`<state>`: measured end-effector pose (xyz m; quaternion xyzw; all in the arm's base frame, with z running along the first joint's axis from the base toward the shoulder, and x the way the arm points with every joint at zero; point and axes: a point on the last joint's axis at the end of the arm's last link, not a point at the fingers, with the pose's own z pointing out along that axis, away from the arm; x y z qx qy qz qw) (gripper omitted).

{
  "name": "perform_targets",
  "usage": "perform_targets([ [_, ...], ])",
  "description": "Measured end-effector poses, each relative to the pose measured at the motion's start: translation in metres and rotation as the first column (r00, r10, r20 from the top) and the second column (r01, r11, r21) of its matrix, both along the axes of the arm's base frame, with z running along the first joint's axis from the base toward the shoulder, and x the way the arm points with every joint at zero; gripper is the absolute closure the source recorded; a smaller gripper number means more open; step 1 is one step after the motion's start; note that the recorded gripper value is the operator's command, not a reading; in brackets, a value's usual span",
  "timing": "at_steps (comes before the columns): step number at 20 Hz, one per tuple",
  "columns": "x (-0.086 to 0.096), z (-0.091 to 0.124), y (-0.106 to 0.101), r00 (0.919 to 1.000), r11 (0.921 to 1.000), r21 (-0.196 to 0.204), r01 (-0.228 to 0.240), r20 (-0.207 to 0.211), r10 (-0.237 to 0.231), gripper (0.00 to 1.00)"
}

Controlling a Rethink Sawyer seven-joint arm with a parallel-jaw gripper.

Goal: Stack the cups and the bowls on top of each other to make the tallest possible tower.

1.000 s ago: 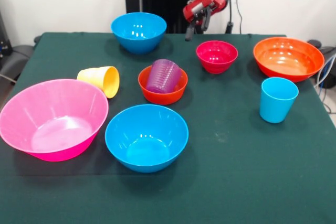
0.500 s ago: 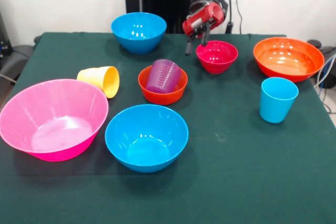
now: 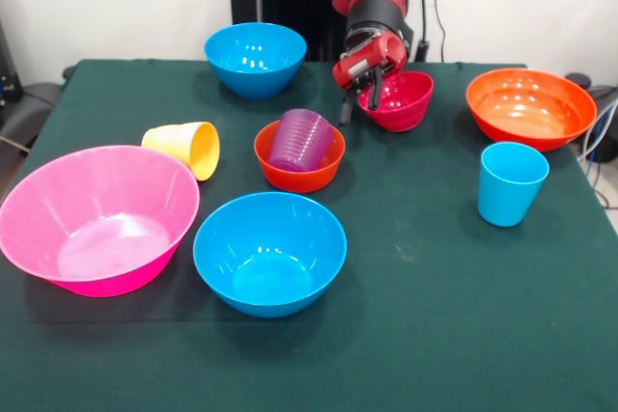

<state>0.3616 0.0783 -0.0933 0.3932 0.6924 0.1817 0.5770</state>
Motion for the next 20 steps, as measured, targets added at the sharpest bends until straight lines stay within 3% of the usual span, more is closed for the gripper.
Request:
perform_targets([
  [13, 0.004, -0.003, -0.005, 0.9998, 0.9998, 0.009, 0.02, 0.007, -0.02, 0.0],
  [20, 0.016, 0.016, -0.001, 0.9993, 0.9997, 0.021, 0.015, 0.034, -0.016, 0.0],
])
